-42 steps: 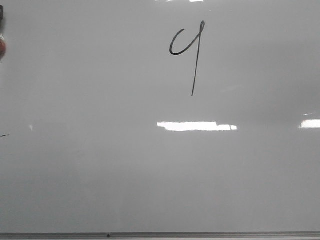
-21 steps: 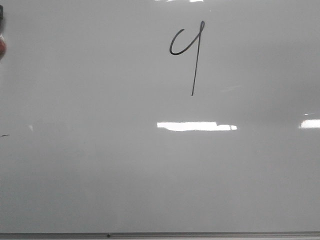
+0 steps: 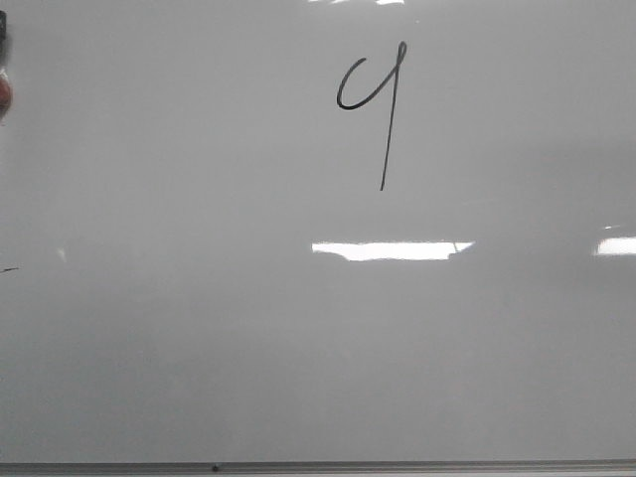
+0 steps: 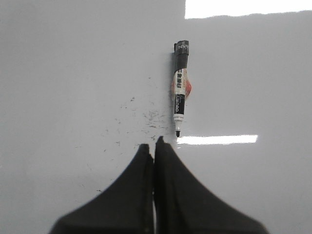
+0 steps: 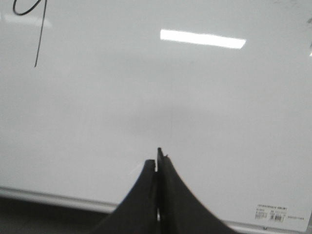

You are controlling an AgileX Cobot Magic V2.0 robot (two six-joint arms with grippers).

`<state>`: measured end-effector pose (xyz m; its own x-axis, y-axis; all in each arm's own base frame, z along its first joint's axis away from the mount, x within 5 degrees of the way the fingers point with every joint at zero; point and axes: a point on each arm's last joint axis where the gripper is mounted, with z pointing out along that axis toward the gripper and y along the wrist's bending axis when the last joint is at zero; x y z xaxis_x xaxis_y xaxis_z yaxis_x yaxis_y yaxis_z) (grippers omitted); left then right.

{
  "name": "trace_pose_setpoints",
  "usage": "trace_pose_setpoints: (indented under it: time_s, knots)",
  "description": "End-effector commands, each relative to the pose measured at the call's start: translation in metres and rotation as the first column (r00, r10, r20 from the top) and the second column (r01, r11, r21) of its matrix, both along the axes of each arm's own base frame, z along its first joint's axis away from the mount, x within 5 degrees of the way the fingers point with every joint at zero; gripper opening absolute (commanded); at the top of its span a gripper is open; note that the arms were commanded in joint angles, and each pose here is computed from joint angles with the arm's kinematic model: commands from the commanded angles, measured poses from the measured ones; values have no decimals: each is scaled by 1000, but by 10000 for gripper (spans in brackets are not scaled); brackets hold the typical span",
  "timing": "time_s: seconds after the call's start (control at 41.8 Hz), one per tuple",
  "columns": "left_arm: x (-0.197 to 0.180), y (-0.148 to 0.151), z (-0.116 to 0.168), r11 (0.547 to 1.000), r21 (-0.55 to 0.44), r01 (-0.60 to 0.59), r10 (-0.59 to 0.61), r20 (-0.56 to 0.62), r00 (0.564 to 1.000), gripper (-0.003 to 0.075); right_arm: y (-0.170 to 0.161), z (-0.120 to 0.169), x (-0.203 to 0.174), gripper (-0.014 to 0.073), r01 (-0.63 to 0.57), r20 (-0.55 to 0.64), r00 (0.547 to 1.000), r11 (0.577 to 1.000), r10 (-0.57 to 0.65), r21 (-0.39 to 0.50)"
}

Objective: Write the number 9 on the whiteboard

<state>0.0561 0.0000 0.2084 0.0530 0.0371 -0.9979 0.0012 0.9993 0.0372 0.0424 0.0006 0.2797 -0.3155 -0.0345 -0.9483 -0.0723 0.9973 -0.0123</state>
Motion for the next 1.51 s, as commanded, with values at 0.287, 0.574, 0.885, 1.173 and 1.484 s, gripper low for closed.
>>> trace_pose_setpoints:
  time_s: [0.287,0.574,0.885,1.173,1.484]
  knots:
    - [-2,-1,8,1000,-5,10,-9,101,995,-19,1,-55,8,-68,35,387,921,998,-53,54]
    - [-2,-1,8,1000,-5,10,-9,99,995,-19,1,-66,12,-68,16,464,884,995,-62,101]
    - [-2,-1,8,1000,-5,10,-9,99,995,-19,1,-61,11,-68,10,513,856,995,-62,103]
    - [-2,-1,8,1000,-5,10,-9,99,995,-19,1,-61,11,-68,10,513,856,995,-62,103]
    - [-2,-1,8,1000,-5,10,-9,99,995,-19,-1,-61,11,-68,61,513,852,993,-105,103]
